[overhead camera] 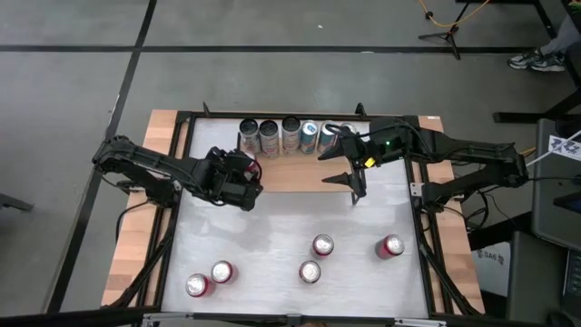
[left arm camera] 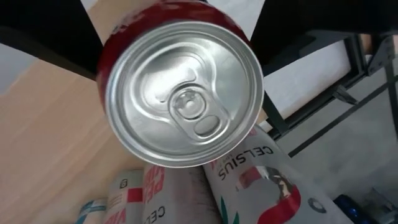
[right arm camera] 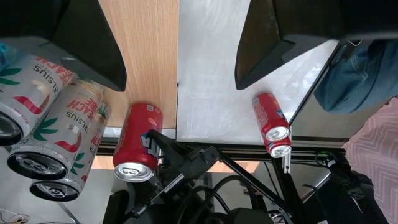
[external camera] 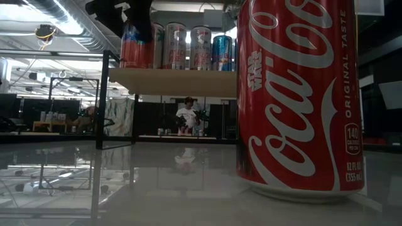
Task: Place canned beverage on shelf
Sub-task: Put the top orange soda can on the shelf aligned with the white soda can
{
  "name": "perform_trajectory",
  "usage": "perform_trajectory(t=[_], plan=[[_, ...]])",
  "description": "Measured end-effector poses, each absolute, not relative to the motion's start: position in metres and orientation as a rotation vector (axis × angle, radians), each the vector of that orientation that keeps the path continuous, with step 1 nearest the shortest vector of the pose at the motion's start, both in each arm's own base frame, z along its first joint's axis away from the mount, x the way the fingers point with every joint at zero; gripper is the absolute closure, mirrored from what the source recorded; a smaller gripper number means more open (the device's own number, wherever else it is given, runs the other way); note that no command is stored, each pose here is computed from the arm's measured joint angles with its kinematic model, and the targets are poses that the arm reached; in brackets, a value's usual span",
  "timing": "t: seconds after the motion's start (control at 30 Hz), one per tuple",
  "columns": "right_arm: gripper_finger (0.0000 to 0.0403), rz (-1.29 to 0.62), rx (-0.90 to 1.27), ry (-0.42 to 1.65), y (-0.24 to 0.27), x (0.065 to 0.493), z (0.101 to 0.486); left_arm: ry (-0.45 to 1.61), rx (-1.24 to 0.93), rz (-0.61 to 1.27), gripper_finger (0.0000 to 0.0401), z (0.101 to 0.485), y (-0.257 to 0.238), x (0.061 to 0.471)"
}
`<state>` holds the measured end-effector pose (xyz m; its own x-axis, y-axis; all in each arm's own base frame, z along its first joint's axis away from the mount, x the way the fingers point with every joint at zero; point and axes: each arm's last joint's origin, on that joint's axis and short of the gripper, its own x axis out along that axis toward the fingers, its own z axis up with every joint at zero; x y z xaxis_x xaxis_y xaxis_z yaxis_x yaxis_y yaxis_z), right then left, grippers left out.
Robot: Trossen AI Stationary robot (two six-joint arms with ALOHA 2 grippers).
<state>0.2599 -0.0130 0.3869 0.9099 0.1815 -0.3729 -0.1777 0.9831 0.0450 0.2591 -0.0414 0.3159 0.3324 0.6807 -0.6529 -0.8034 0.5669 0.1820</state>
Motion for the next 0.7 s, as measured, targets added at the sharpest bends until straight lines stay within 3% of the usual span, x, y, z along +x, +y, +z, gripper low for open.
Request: perform_trajectory(t=[0.17,0.7], plan=[[0.0111,0.185,0.01,0.386,-0.013,0.2599,0.3869,0.749,-0.189,0.976,0.0021,0.3161,-0.0415,0.2595],[0.0111,0.185,0.01,0.386,-0.013,0.2599,0.3869,0.689,-0.216,0.973,0.0019,0.3231,-0.0408,0.2581]])
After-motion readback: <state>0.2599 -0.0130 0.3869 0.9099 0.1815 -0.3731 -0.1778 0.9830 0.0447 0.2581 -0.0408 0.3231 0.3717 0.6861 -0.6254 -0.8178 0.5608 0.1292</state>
